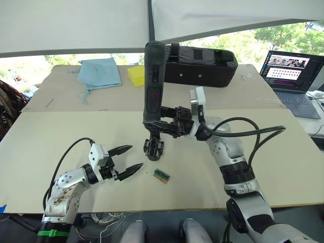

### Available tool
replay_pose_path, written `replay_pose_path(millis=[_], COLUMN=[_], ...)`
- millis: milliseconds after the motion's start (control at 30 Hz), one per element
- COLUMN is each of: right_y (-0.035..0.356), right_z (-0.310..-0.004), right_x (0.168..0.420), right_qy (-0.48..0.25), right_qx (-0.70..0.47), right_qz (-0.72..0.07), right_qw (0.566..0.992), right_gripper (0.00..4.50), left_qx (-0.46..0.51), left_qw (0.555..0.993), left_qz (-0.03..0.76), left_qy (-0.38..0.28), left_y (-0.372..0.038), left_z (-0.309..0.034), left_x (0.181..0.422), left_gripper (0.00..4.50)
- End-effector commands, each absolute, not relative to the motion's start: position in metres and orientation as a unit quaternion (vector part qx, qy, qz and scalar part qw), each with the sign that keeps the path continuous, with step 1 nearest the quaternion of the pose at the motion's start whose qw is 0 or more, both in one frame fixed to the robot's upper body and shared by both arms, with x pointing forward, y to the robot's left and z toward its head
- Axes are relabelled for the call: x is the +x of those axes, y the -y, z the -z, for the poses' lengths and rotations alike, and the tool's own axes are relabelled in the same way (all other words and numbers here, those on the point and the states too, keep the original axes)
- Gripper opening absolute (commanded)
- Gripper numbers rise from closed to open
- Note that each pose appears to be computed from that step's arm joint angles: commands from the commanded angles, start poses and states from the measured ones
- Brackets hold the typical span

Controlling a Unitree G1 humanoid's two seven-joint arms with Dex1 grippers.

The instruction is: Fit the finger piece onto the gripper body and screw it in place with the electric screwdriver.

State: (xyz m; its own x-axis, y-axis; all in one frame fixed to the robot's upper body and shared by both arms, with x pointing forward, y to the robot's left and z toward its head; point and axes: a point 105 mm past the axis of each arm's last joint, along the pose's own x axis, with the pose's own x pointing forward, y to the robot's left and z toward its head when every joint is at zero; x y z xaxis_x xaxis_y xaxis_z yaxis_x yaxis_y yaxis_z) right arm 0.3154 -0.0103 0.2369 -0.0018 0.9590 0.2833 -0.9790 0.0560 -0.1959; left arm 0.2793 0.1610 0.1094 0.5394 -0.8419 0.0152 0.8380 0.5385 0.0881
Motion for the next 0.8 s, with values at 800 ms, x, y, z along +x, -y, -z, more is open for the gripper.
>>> replay_pose_path(millis=[800], right_y=[0.008], right_z=[-0.240], right_x=[0.310], right_qy=[0.198], right_qx=[0.012], right_qz=[-0.685], right_qw=[0.701], right_gripper=[1.90], left_qx=[0.071], left_qw=[0.877], left_qz=[0.475], left_qy=[-0.005], left_y=[-0.150], left_z=[-0.094], left_x=[0.302], left_gripper=[4.50])
